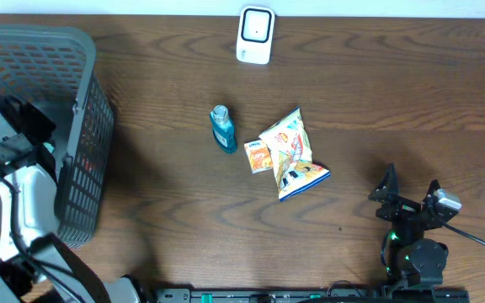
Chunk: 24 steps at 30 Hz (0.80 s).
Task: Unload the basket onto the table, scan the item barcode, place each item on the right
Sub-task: 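Reach the left gripper into the basket toward the mint-green wipes pack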
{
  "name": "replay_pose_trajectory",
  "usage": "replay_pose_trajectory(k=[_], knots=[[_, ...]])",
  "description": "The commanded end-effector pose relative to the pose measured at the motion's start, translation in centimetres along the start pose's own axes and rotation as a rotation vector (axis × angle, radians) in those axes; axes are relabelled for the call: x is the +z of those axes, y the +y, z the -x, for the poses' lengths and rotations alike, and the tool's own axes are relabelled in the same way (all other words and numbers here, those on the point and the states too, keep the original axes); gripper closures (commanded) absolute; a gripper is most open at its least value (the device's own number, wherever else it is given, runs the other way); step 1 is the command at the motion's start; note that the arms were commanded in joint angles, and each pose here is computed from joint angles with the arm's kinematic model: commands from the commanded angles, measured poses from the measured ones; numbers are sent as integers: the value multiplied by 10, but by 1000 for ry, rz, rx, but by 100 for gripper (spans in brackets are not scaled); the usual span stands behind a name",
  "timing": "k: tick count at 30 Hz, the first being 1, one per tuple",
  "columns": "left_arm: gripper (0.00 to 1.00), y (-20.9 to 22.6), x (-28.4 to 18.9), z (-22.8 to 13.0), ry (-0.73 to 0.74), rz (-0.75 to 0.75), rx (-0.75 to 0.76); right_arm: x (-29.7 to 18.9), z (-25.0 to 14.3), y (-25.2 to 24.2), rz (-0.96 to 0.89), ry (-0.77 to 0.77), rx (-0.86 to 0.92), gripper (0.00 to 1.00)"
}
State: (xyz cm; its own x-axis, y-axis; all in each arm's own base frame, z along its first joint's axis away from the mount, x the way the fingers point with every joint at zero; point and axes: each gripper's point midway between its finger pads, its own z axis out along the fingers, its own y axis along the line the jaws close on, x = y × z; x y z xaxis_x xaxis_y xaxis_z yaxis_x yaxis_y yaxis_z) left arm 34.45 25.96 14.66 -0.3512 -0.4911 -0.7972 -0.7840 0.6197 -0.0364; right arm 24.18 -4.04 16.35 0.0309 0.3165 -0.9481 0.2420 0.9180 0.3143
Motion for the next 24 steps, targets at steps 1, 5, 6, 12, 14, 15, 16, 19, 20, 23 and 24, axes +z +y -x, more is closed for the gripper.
replay_pose_trajectory(k=[1,5,6,12,14,15,16,19,20,23,24], knots=[[2,0,13,-26,92,1,8,0,0,-1,-6,-1,3,1],[2,7,22,-46,161,23,70,0,0,-1,-6,-1,3,1],[2,10,24,-49,171,28,86,0,0,-1,-6,-1,3,1],[2,38,43,-69,245,81,120,0,0,-1,-6,-1,3,1],[2,43,50,-80,278,90,133,0,0,-1,-6,0,3,1],[2,40,56,-93,315,69,161,0,0,-1,-6,-1,3,1],[2,37,58,-99,335,46,177,0,0,-1,-6,0,3,1],[2,24,67,-126,413,-46,220,0,0,-1,-6,-1,3,1],[2,24,69,-133,431,-47,221,0,0,-1,-6,0,3,1],[1,27,72,-150,485,-40,228,0,0,-1,-6,0,3,1],[8,28,71,-154,500,-38,230,0,0,-1,-6,-1,3,1]])
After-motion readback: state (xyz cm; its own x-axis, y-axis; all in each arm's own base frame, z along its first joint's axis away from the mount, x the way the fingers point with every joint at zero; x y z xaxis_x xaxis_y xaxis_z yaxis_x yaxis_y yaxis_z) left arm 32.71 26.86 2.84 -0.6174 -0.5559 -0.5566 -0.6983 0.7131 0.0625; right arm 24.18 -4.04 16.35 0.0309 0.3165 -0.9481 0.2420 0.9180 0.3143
